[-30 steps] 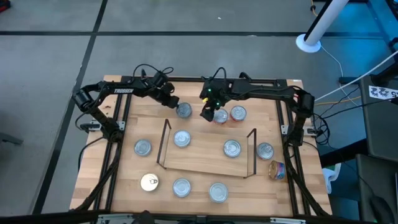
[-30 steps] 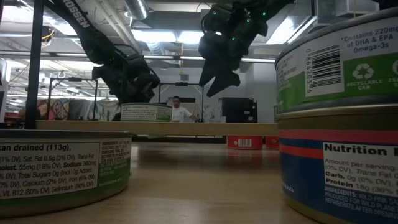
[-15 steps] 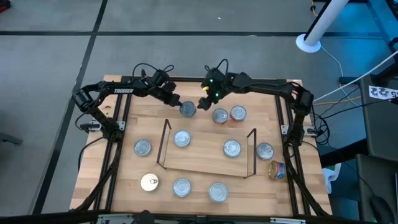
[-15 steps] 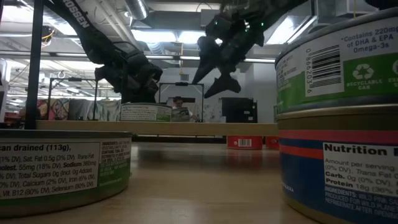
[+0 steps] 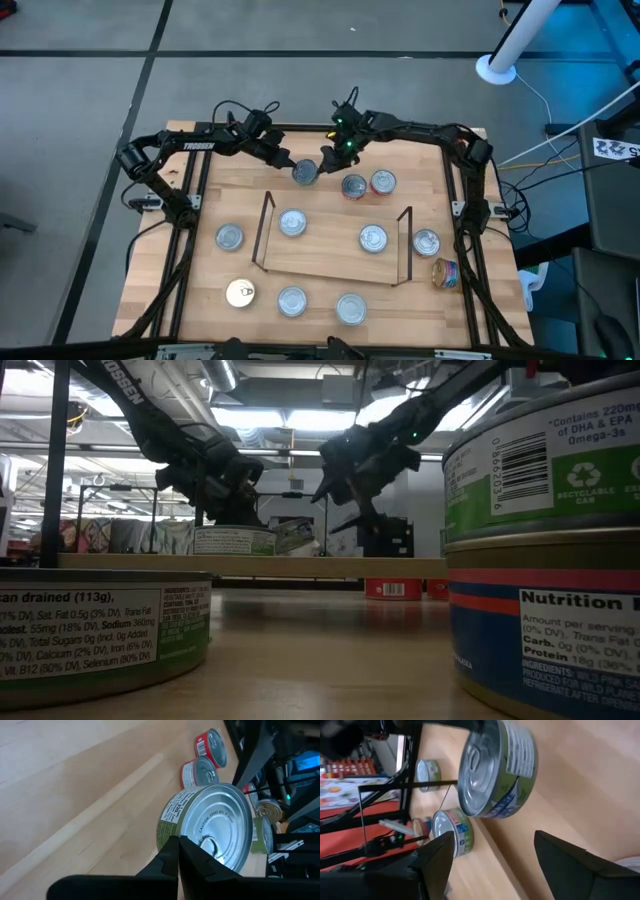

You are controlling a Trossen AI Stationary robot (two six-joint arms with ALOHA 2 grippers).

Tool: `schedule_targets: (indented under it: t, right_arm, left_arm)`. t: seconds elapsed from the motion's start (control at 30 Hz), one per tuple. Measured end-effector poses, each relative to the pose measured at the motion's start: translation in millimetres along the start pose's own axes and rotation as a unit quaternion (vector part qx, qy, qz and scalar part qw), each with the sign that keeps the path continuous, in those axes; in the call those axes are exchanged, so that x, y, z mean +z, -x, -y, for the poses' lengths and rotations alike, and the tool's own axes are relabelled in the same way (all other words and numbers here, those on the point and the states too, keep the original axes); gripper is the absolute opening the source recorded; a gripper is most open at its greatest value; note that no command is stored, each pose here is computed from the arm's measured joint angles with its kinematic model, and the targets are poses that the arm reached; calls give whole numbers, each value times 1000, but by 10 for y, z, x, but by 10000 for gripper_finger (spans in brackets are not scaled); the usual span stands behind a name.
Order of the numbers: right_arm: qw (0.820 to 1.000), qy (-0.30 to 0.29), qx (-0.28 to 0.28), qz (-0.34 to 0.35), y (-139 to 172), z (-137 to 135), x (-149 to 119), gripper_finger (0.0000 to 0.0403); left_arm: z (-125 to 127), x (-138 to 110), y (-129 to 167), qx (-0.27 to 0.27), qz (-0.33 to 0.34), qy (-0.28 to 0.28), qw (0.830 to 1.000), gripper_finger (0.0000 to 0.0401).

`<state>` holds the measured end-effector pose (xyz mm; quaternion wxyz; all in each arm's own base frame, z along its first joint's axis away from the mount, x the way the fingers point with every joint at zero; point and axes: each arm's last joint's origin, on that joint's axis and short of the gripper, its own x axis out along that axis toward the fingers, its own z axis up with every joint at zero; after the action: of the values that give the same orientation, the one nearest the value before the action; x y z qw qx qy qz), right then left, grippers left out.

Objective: Stack canned seafood by type on shelf
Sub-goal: Stack the green tuna can on top of the green tuna can on the shelf

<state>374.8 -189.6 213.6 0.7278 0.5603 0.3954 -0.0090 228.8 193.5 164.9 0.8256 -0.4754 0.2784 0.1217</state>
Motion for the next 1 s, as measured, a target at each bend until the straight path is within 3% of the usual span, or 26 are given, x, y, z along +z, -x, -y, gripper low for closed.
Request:
schedule_targets:
  t: [0.4, 1.0]
  right_arm:
    - [999, -19, 29, 12, -119, 57, 109, 273]
    - [998, -40, 26, 31, -178, 67, 146, 273]
  left_arm:
    - [7, 1, 0, -9, -3, -1, 1000, 0]
    - [19, 8, 0, -22, -4, -6, 1000, 0]
